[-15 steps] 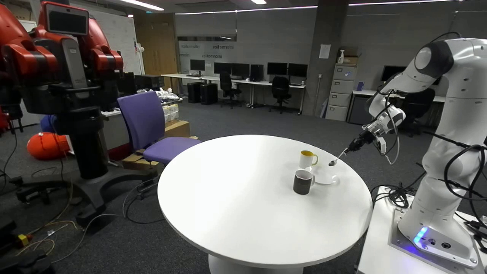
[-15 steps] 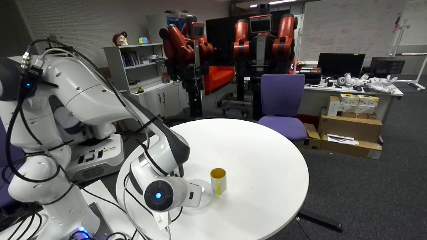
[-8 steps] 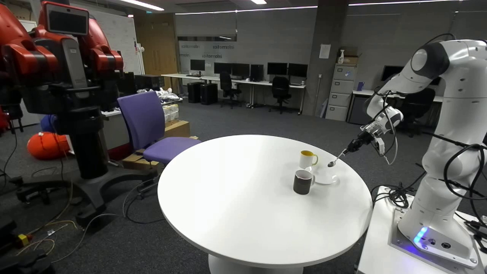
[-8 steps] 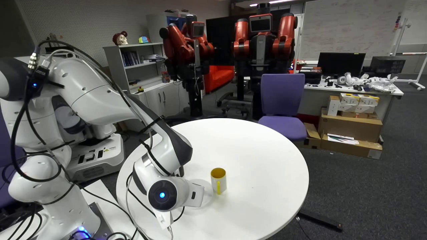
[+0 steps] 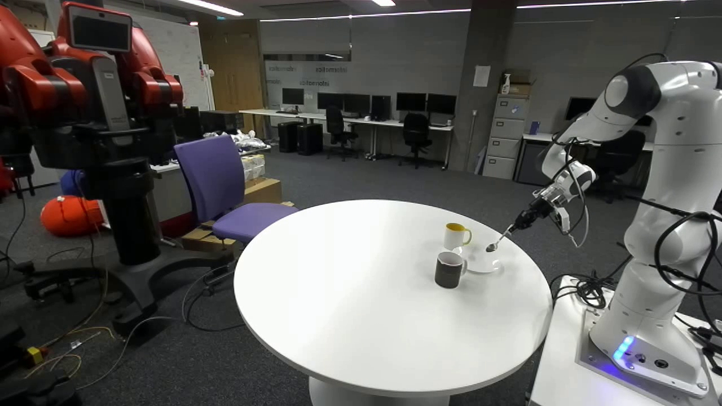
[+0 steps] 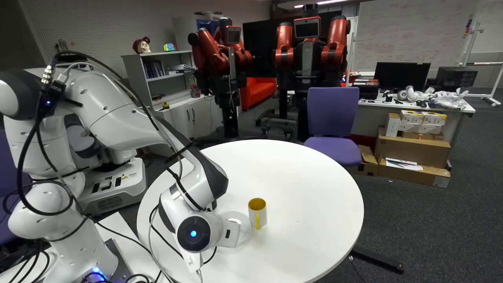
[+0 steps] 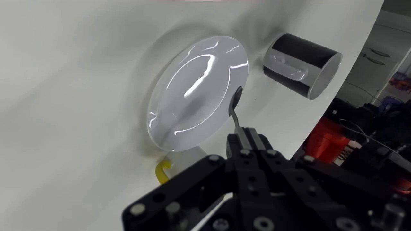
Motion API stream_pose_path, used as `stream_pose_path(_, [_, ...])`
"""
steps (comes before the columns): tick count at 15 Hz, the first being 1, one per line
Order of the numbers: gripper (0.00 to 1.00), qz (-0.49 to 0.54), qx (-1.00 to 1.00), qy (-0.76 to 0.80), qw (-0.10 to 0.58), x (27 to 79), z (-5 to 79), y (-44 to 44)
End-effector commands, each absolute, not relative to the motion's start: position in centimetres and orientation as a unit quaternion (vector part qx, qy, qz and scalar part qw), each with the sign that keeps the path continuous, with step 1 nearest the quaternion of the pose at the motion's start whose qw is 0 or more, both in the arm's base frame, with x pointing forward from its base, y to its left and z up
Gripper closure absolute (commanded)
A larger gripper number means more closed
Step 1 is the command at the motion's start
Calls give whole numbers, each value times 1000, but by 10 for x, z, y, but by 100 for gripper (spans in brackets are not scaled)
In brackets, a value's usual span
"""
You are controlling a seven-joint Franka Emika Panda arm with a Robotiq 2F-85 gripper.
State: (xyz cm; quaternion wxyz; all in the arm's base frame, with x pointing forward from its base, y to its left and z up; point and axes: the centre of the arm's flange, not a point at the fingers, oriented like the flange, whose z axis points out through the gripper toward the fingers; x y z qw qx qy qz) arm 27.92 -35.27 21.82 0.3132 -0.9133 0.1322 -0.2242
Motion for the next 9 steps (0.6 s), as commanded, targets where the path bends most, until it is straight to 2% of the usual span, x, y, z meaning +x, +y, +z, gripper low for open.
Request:
stream_pose_path(1, [100,-230,-905,152,325,274,207,-369])
stream_pose_path(9, [100,-236,-892,183,339,277,184,-392])
